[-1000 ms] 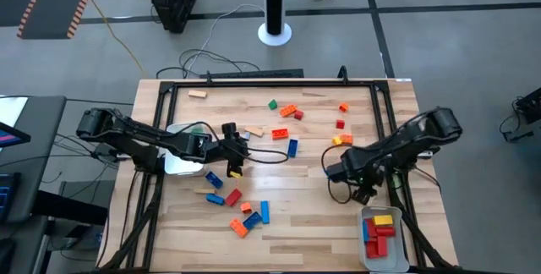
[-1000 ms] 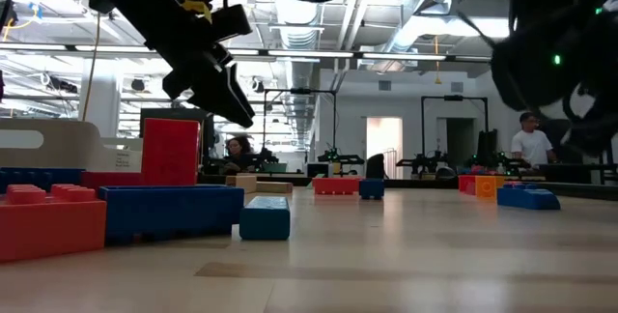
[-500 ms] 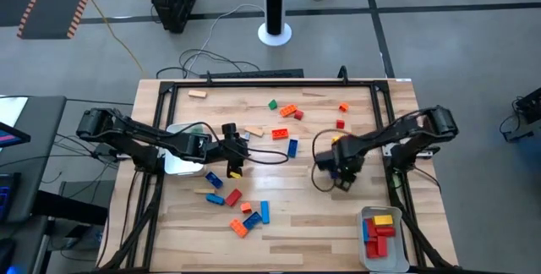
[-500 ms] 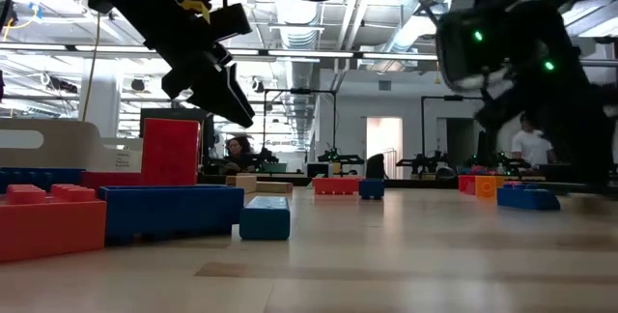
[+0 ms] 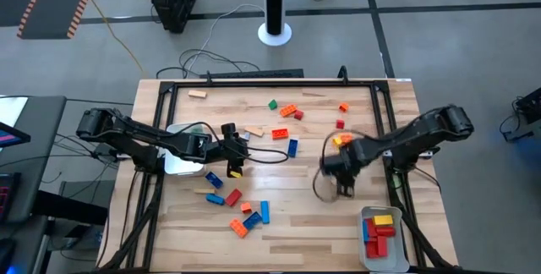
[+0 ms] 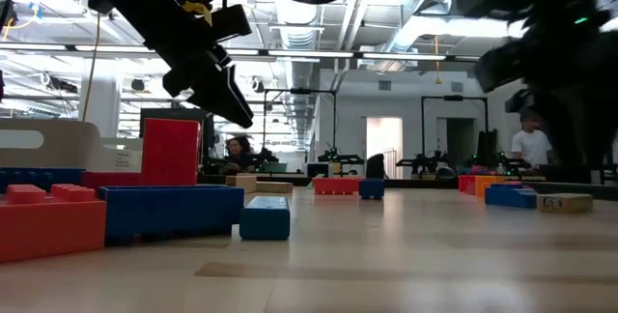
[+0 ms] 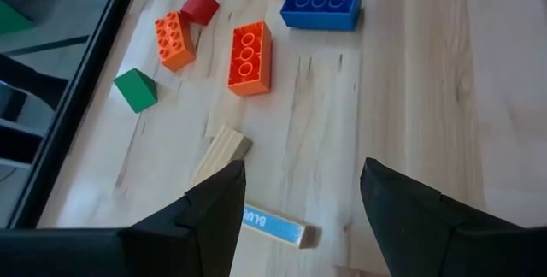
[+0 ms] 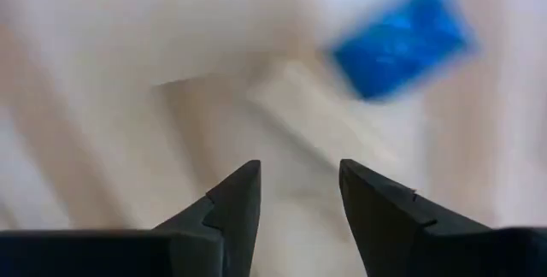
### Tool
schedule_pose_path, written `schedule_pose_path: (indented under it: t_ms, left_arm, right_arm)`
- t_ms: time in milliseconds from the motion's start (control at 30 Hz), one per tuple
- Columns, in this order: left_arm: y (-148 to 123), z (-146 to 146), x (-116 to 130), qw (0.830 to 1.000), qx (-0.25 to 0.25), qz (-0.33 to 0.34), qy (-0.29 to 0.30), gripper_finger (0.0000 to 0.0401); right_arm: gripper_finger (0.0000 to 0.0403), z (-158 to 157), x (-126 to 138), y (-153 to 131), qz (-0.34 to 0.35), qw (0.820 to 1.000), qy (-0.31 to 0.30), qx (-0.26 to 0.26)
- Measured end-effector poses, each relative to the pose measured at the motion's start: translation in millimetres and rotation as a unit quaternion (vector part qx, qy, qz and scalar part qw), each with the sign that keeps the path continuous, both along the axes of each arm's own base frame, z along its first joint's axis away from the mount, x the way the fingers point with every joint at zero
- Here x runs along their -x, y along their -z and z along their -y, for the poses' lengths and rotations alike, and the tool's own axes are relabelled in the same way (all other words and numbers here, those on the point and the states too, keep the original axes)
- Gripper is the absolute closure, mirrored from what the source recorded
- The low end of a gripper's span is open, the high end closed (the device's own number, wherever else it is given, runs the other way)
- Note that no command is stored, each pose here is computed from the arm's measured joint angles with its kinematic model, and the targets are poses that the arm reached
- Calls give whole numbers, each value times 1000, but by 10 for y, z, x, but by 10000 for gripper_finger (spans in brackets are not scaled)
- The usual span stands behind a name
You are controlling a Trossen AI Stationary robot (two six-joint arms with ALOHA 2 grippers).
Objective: Sort blocks by size
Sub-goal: Put the brown large block into the gray bin
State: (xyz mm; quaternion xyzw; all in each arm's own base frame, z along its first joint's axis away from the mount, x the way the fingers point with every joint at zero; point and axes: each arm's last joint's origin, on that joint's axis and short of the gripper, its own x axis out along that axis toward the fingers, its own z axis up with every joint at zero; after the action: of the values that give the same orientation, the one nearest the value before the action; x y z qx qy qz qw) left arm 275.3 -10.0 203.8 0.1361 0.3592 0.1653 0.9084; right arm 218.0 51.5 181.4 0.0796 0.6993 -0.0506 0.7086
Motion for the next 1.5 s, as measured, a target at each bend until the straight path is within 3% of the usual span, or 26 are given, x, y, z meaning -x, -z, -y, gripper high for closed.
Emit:
schedule_pose_path:
  t_ms: [167, 400, 767, 1167, 1500]
  left_arm:
    - [1, 6, -1, 1000, 21, 7, -4, 179]
    - [2, 7, -1, 999, 36, 16, -18, 179]
    - [6, 46, 4, 999, 33, 11, -8, 179]
    - [37, 42, 34, 999, 32, -11, -11, 179]
    - [34, 42, 31, 999, 32, -9, -11, 179]
  right_arm:
    - [182, -161, 27, 88, -11, 990, -119, 72]
    - [148, -161, 19, 154, -11, 983, -160, 86]
    - [152, -54, 82, 311, -19, 981, -169, 91]
    - [209, -42, 32, 270, -10, 978, -189, 88]
    - [149, -39, -3, 153, -23, 973, -210, 87]
